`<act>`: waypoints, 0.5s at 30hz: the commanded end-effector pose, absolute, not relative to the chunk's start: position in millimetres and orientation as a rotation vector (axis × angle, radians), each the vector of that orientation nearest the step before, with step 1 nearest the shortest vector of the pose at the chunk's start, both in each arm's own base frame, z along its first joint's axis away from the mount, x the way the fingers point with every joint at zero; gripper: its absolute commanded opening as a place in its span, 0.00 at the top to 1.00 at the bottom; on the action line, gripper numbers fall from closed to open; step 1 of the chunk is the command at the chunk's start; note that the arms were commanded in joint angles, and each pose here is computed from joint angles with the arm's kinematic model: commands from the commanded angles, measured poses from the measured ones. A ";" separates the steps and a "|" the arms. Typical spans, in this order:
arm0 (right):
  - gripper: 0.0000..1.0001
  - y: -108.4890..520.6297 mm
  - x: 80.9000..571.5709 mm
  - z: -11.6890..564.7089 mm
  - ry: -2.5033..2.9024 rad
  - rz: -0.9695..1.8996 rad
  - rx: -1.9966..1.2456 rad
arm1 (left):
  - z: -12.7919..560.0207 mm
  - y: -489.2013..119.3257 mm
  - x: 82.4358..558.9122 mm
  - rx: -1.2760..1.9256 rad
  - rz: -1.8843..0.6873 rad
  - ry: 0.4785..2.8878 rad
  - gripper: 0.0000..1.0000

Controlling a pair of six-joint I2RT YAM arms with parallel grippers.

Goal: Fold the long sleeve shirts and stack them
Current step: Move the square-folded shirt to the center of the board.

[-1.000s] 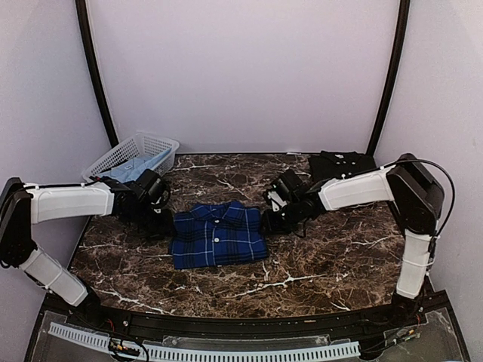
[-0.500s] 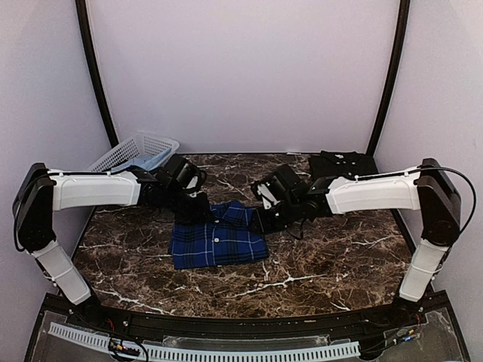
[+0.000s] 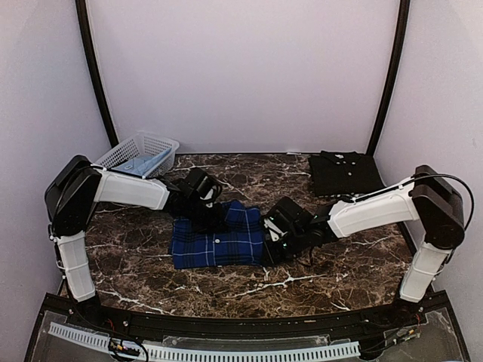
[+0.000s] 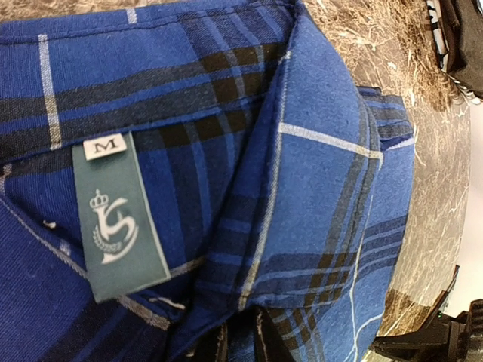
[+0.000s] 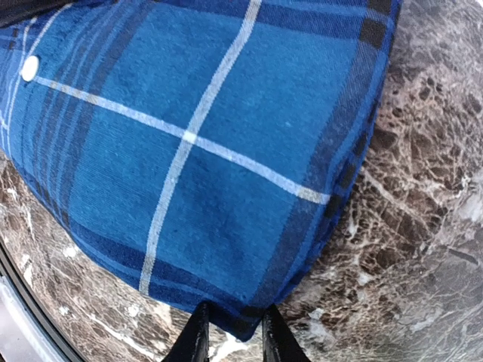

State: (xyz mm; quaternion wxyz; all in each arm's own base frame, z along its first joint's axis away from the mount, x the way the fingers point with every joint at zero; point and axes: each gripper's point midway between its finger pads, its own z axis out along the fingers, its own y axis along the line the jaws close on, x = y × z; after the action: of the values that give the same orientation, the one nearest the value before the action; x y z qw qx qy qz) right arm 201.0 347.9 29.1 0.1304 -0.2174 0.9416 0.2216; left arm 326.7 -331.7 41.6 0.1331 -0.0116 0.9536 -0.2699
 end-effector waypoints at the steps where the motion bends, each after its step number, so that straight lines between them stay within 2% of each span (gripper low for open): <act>1: 0.78 363.5 205.3 48.4 2.668 0.726 -0.620 | 37.2 -330.0 324.0 -0.033 -0.778 2.777 0.86; 6: 0.76 365.6 214.3 84.9 2.594 0.723 -0.619 | 27.4 -314.7 310.4 0.005 -0.711 2.820 0.85; 7: 0.57 360.8 226.8 111.4 2.528 0.692 -0.591 | 21.6 -304.4 298.7 0.068 -0.666 2.853 0.84; 8: 0.50 358.5 232.0 119.9 2.504 0.687 -0.579 | 16.8 -299.2 293.0 0.077 -0.647 2.871 0.84; 11: 0.31 350.3 246.6 136.1 2.461 0.687 -0.533 | 16.7 -286.4 282.3 0.103 -0.618 2.883 0.84; 15: 0.16 333.4 270.4 144.6 2.438 0.664 -0.473 | 16.7 -264.0 269.3 0.085 -0.590 2.896 0.84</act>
State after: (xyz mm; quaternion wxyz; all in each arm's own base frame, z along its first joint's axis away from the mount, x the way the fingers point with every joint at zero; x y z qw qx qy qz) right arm 242.4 351.2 132.5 0.2482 -0.1968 0.9104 0.2663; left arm 300.3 -304.5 31.8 0.1310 0.0259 0.9587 -0.2512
